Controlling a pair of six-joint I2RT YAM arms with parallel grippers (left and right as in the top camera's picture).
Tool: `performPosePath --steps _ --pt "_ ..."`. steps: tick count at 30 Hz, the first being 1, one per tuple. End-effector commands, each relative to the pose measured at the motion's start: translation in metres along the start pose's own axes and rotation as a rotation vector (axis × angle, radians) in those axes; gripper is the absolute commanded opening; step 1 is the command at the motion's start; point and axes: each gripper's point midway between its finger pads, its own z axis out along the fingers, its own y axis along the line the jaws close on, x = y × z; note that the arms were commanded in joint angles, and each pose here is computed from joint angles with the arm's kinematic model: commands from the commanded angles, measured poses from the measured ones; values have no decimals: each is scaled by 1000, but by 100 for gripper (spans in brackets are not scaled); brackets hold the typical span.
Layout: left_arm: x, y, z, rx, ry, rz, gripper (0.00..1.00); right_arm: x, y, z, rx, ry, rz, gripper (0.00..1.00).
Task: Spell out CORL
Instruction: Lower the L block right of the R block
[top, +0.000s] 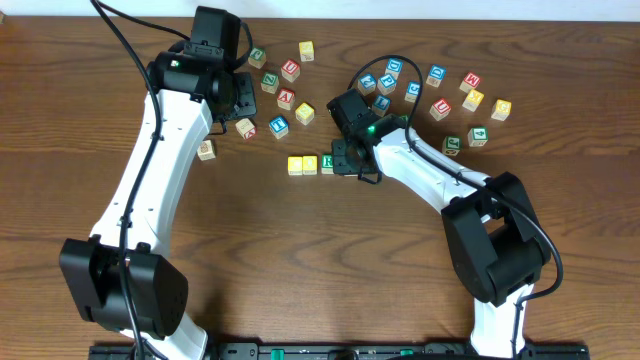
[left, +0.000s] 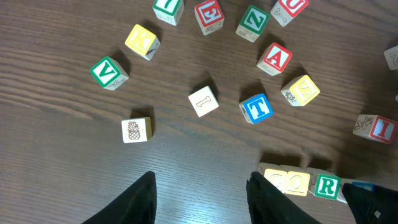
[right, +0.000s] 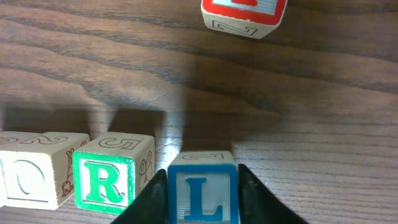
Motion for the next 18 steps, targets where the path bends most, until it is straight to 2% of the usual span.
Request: performPosePath --steps 1,4,11,14,18 --pt "-11 2 -17 0 -53 2 46 2 0 1 13 -3 4 38" --pt "-11 2 -17 0 -53 2 47 3 1 1 13 -3 2 41" --pt "-11 2 -17 0 -53 2 47 1 6 -2 -3 -6 -1 41" --pt "-11 2 -17 0 -53 2 47 -8 12 -12 -27 -25 -1 39" --pt "-11 2 -17 0 -53 2 47 -21 16 -37 -53 -75 -6 41"
